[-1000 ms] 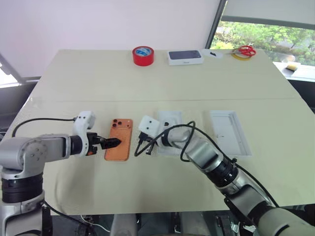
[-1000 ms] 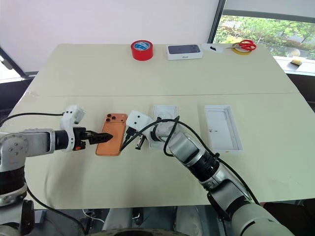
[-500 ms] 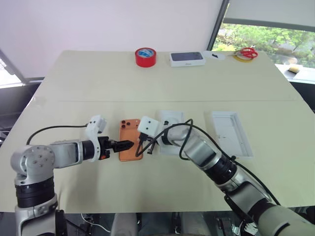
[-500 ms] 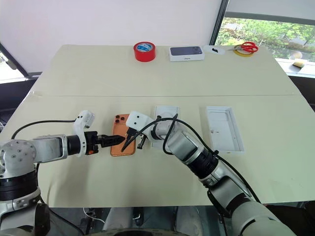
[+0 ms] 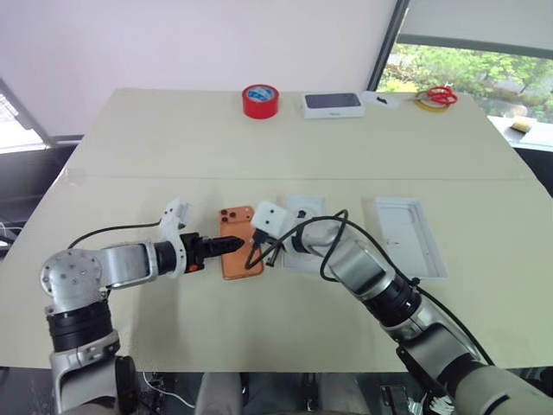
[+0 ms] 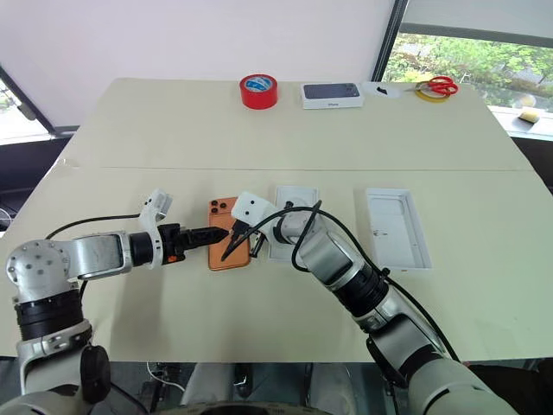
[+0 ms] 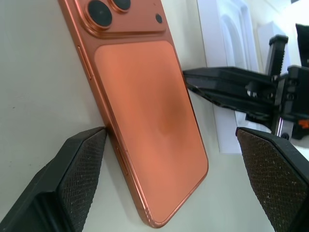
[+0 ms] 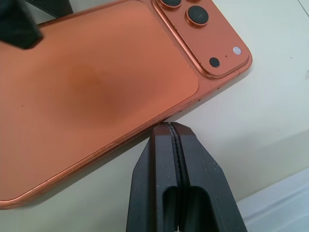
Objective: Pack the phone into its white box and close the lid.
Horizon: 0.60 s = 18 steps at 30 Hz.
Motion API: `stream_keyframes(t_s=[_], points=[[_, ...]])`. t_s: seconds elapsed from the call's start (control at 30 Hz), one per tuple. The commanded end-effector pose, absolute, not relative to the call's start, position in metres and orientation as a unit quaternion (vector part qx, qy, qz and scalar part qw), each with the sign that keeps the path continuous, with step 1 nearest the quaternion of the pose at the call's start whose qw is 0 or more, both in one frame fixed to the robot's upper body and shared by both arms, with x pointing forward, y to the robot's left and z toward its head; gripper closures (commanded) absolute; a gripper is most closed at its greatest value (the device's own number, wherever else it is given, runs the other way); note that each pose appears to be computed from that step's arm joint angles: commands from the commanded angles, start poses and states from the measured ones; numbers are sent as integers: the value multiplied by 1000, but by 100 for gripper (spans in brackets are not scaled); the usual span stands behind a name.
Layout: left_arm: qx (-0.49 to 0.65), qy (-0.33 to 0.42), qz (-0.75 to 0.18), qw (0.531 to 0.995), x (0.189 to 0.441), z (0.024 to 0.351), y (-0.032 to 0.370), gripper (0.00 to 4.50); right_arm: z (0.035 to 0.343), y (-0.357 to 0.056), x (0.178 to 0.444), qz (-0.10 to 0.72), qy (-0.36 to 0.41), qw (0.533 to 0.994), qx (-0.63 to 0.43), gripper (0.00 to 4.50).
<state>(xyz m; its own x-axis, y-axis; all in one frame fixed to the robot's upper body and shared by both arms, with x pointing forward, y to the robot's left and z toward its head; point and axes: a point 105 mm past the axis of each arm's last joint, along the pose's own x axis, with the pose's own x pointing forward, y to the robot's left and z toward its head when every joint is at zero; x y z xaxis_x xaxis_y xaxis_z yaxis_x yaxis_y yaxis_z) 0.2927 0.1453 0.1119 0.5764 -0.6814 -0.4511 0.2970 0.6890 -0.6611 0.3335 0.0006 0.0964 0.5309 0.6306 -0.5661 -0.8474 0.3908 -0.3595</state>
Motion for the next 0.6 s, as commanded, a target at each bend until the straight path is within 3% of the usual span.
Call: stream_keyframes(t_s=[0.03, 0.33, 0.6], points=[[-290, 369, -300, 831, 295, 108, 130, 2, 98, 24, 314, 500, 154, 796, -303, 450], [-287, 351, -329, 828, 296, 123, 114, 2, 98, 24, 314, 500, 155, 797, -302, 450], [-291, 357, -275, 844, 301, 117, 139, 2, 97, 23, 314, 498, 159, 799, -298, 450]])
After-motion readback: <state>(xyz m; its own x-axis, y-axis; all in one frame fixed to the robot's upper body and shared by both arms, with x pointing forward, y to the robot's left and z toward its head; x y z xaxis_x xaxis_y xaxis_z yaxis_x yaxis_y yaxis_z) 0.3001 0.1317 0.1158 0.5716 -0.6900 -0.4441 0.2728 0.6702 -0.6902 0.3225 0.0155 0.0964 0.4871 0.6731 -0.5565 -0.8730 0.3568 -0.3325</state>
